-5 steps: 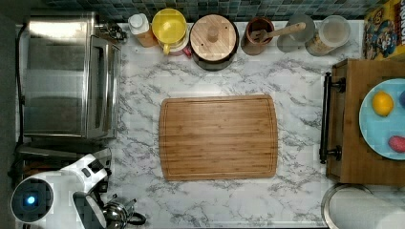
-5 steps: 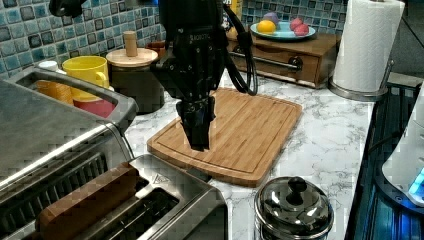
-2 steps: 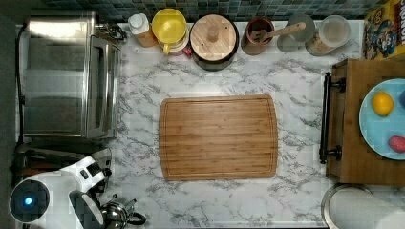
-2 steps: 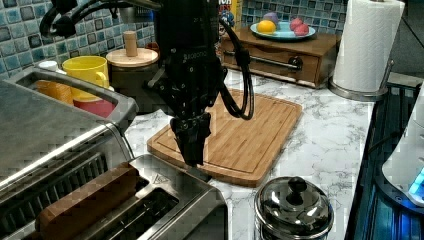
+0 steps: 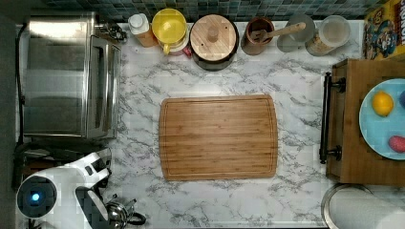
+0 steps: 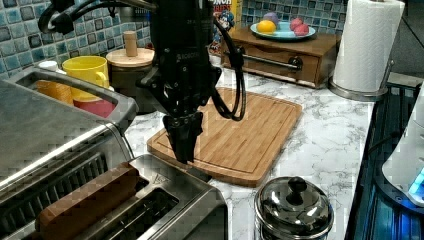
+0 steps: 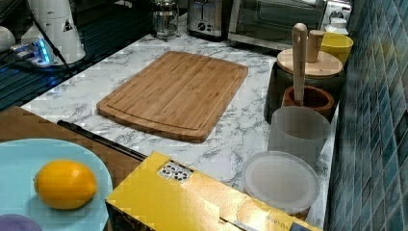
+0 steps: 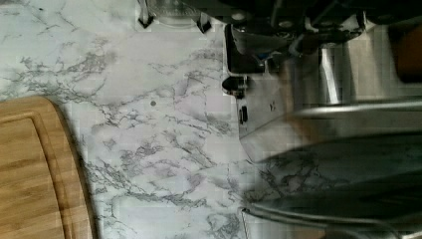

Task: Turn on the toaster.

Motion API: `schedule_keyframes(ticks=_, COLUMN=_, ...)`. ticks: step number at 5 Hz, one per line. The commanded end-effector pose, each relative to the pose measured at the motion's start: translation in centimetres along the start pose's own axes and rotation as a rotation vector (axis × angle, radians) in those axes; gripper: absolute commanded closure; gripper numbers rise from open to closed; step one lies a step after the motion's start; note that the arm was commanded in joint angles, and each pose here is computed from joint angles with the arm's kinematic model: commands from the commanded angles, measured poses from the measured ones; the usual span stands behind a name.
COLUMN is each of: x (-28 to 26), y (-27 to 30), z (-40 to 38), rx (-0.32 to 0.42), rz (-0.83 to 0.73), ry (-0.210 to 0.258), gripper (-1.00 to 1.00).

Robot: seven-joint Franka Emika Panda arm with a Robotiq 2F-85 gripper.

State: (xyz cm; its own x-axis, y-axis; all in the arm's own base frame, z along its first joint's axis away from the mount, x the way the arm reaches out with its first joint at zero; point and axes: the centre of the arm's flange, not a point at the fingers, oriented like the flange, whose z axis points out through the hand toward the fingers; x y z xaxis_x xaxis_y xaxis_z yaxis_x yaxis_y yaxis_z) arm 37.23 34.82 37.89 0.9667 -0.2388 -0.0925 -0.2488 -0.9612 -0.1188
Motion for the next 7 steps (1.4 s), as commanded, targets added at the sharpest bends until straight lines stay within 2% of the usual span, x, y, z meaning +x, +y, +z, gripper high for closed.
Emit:
schedule_keyframes(ticks=1, x=0.7, y=-1.4, z=3.0, rx=-0.044, rz=0.001, ry=-0.090, gripper=1.00)
schedule_keyframes(ticks=3, x=-0.1, y=-0.5, z=5.1, rx=-0.051, rz=-0.028, ry=-0.134, gripper=1.00)
schedule_keyframes(ticks=6, x=-3.4, y=3.1, z=10.5, rx=-0.168, rz=-0.140, ry=-0.309, gripper=1.00)
schedule_keyframes(ticks=7, x=-4.7, y=4.6, z=12.1, rx=-0.183, rz=-0.184, ry=-0.318, gripper=1.00)
